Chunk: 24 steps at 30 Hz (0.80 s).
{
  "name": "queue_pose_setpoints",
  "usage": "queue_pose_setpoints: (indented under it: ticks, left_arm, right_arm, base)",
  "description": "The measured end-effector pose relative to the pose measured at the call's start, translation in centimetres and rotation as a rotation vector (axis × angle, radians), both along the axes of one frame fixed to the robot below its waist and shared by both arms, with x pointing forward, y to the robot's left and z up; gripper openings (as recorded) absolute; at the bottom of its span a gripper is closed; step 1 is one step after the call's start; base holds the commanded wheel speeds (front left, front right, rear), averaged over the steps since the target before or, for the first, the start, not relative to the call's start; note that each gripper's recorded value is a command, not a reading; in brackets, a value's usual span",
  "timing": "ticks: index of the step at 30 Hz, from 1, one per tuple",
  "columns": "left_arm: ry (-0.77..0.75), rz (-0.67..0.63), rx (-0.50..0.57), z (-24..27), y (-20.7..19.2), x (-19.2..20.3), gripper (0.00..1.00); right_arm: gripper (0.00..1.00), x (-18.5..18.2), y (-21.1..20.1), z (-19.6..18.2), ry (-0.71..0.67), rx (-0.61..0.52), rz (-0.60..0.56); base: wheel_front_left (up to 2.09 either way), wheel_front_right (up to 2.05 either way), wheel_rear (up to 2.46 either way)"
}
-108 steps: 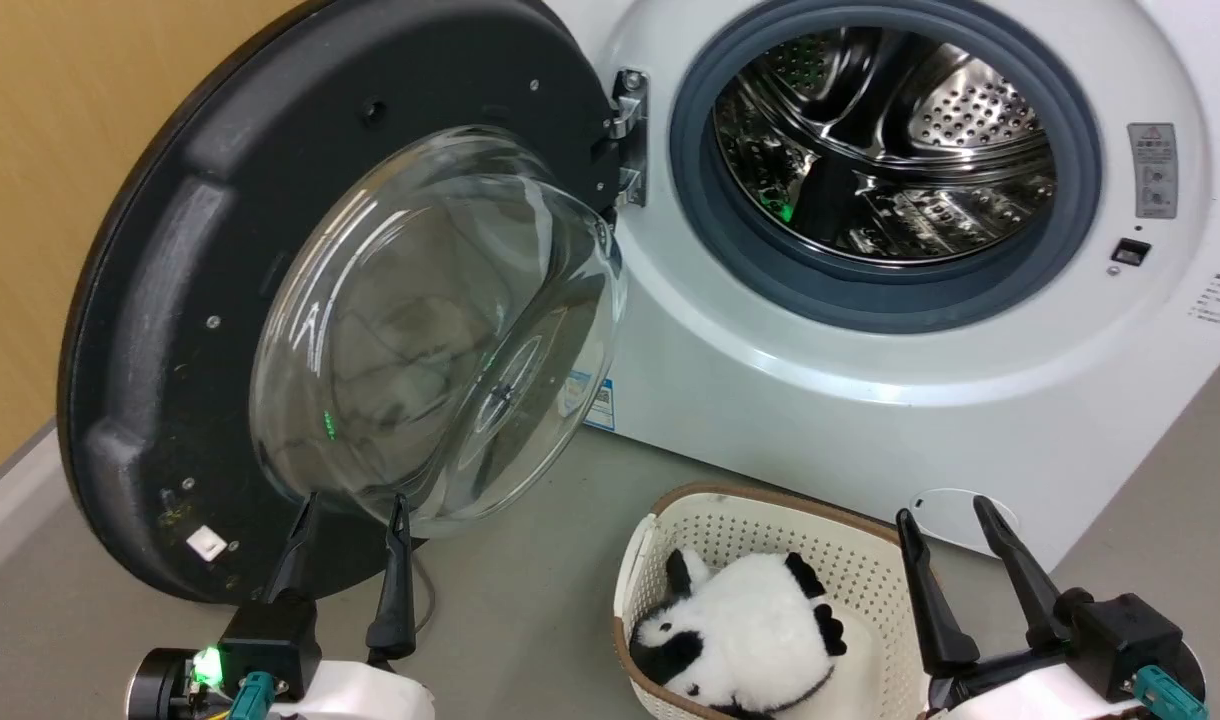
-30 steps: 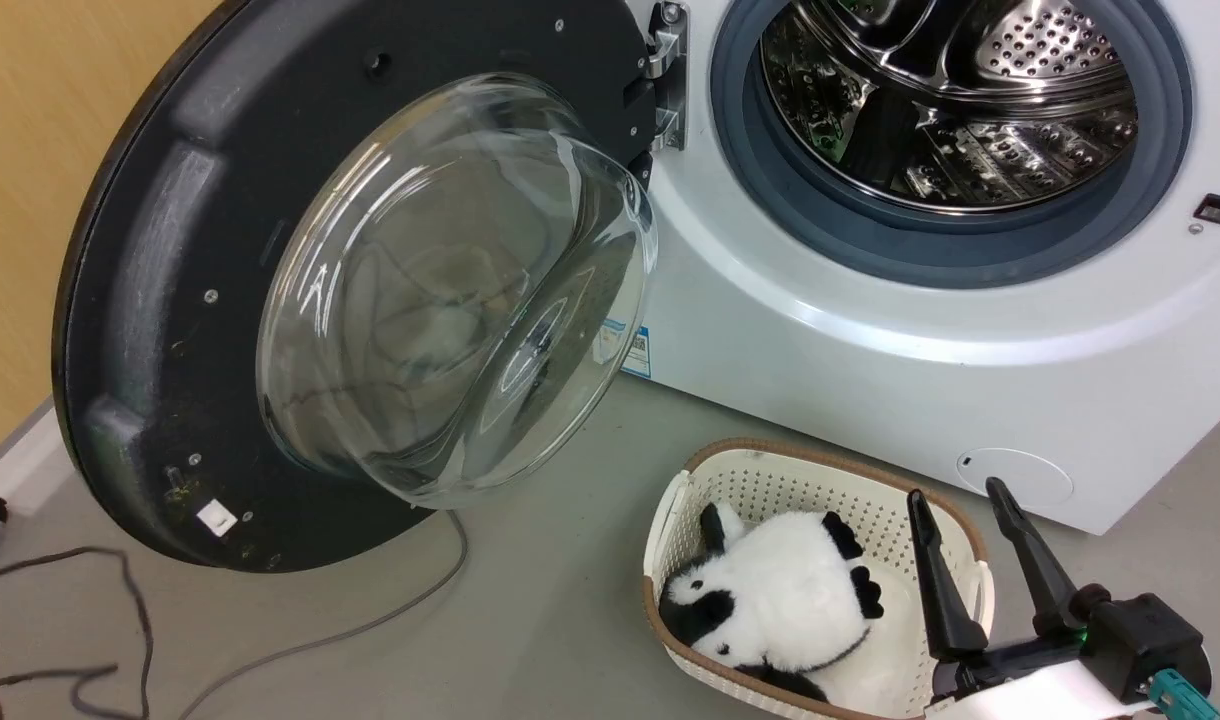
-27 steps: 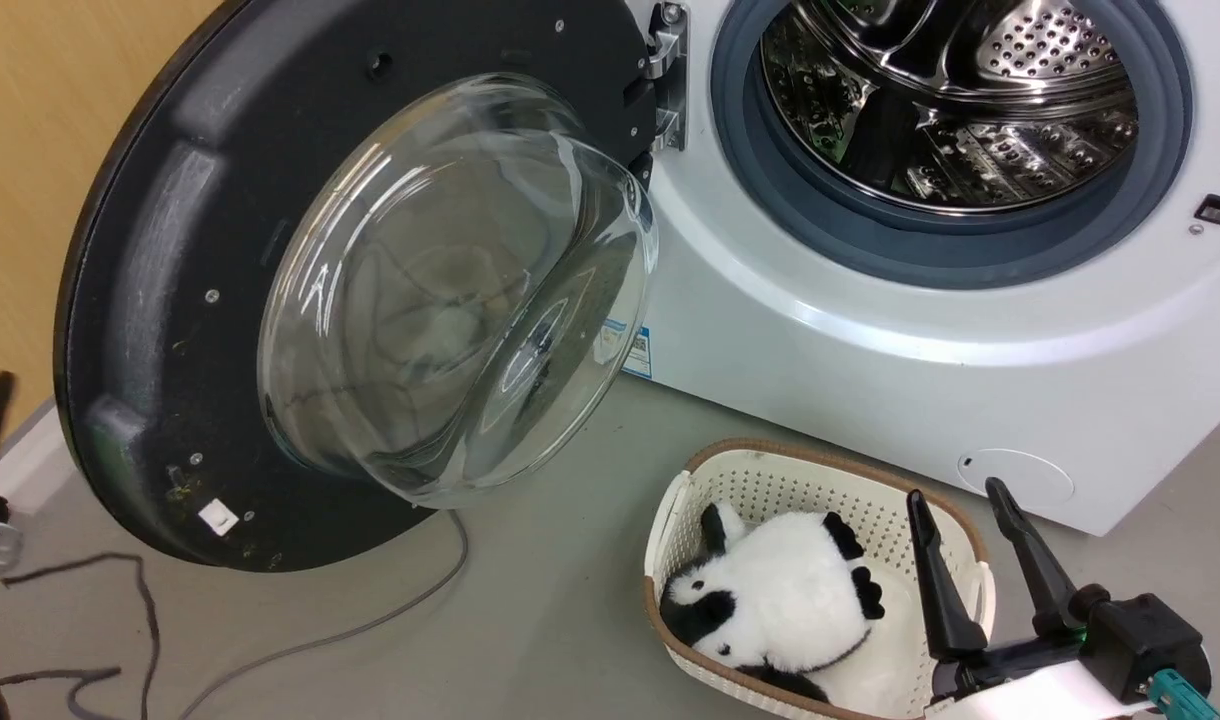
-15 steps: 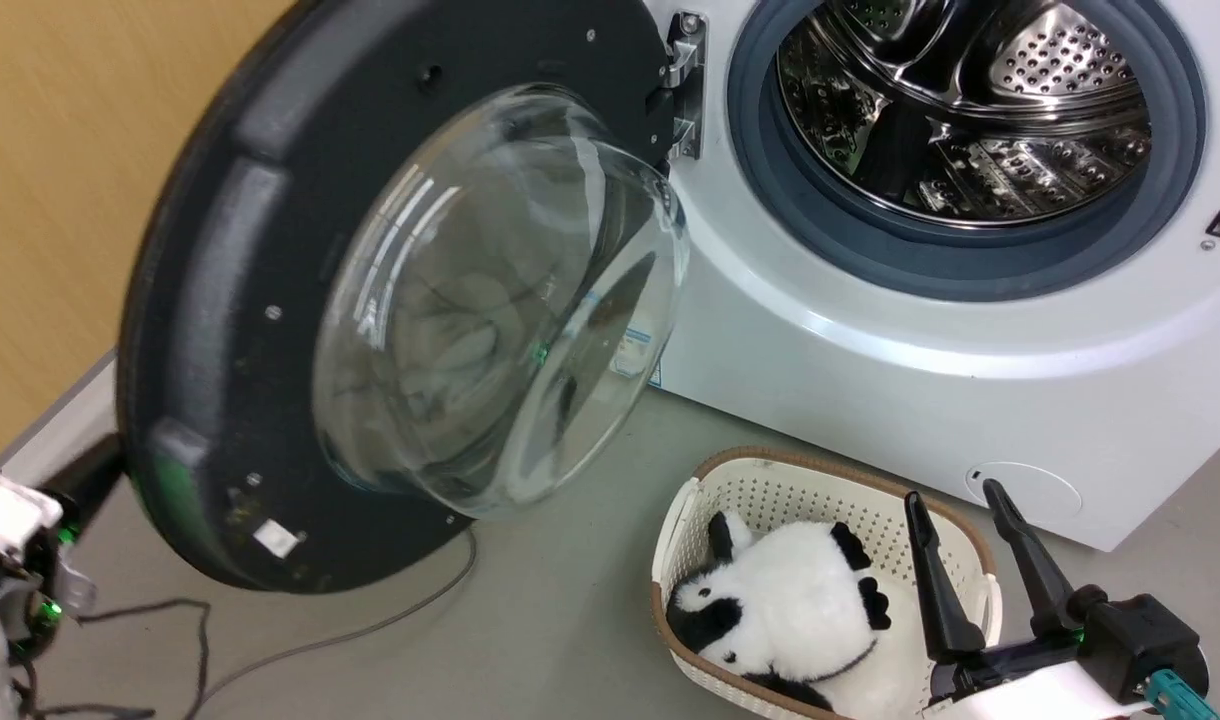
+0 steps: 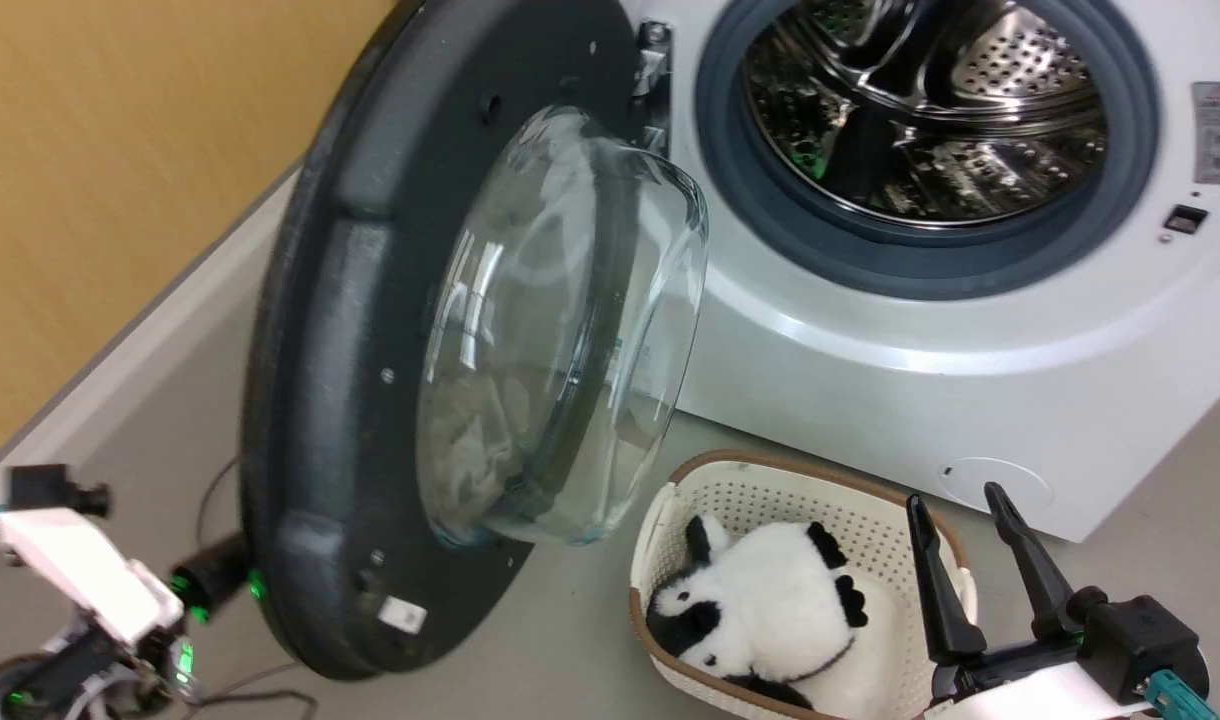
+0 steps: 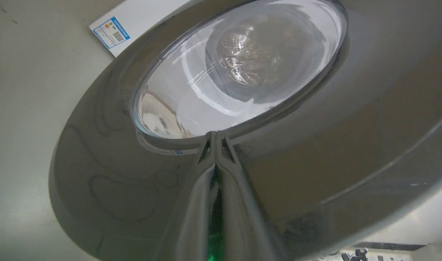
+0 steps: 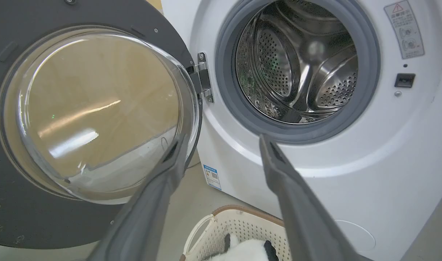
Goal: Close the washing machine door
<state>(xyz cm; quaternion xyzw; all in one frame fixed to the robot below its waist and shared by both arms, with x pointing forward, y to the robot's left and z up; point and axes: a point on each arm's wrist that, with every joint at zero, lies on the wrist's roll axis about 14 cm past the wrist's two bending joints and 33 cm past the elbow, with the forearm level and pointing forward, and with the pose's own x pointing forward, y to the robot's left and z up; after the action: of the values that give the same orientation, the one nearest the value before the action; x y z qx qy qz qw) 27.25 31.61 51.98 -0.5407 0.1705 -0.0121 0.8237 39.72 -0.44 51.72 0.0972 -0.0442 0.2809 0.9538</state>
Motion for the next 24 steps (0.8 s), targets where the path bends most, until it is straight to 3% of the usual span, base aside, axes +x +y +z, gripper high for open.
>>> queue_pose_setpoints:
  ticks: [16,24]
  left_arm:
    - [-0.012,-0.387,-0.109,-0.7,-13.0,3.2,0.00]
    - [-0.009,-0.506,-0.137,-1.7,-18.2,5.4,0.00]
  right_arm:
    - [1.00,-0.5,-5.7,-0.3,0.009,-0.014,-0.163]
    - [1.00,-1.3,-9.5,-0.5,0.017,-0.021,-0.273]
  base:
    - [0.00,0.00,0.00]
    - [0.00,0.00,0.00]
